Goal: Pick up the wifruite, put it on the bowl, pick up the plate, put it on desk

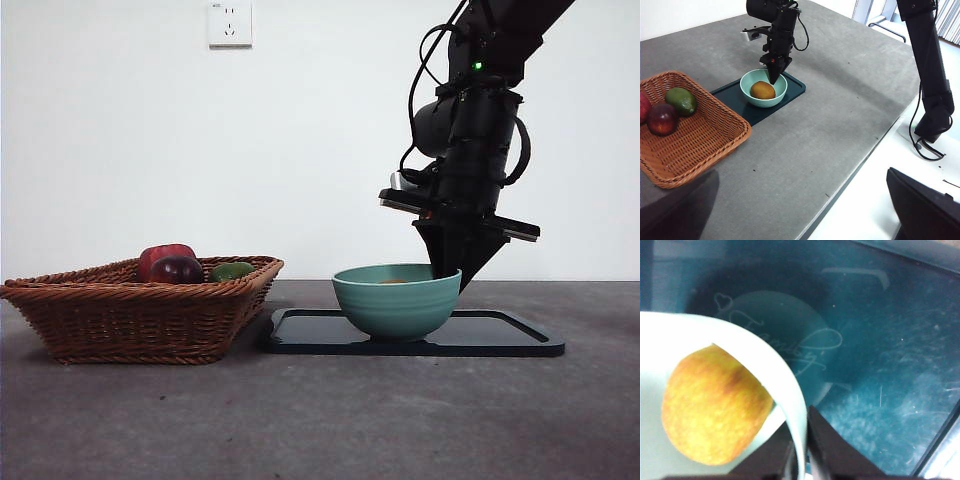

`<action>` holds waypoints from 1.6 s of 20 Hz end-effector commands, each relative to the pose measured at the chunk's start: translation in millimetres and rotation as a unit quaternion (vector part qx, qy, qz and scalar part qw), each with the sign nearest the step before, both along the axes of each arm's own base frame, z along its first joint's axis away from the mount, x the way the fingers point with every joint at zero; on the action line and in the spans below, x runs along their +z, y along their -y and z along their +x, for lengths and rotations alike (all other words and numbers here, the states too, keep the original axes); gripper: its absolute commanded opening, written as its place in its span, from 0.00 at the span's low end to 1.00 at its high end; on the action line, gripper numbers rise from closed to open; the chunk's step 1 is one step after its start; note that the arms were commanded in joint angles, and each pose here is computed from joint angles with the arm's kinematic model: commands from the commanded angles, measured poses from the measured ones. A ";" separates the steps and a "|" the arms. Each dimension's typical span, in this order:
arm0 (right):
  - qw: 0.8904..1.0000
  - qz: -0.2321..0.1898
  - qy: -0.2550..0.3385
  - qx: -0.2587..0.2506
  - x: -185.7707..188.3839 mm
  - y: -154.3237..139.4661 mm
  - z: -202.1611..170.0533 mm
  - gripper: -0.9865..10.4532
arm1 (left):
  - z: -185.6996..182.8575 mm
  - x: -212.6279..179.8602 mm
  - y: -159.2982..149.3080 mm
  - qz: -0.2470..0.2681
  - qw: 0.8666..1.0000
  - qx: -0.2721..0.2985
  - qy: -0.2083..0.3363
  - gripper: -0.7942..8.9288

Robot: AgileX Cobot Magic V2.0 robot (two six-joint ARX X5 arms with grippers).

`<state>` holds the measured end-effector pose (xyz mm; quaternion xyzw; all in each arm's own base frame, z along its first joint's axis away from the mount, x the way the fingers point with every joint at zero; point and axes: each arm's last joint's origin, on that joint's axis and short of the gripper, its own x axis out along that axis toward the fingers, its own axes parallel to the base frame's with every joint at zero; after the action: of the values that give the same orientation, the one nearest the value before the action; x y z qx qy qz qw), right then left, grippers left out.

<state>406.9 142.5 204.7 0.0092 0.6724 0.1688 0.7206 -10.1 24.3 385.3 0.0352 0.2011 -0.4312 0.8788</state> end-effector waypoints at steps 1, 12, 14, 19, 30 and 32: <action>1.000 0.002 0.006 0.011 -0.1 -2.8 4.0 0.09 | -0.4 3.3 -1.8 -0.009 1.000 -0.003 0.006 0.63; 0.995 -0.023 0.092 -0.014 86.1 12.7 -15.5 0.49 | -0.4 3.3 -1.7 -0.010 1.000 -0.002 0.006 0.63; 0.994 -0.020 0.105 -0.009 121.0 19.0 -41.5 0.57 | -0.4 3.4 -1.7 -0.010 1.000 -0.002 0.006 0.63; 0.984 -0.046 0.170 0.004 189.4 32.5 -126.1 0.57 | -0.4 3.4 -1.7 -0.010 1.000 -0.002 0.006 0.63; 0.947 0.059 0.315 0.009 210.2 94.1 -322.6 0.57 | -0.4 3.6 -1.7 -0.011 1.000 -0.002 0.006 0.63; 0.938 0.081 0.338 -0.002 199.2 109.1 -350.5 0.57 | -0.2 4.7 -1.3 -0.016 1.000 -0.002 0.009 0.63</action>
<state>58.3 34.1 401.8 -0.0044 0.3766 0.2167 0.9007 -9.9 23.9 386.4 0.0315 0.1960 -0.4322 0.8797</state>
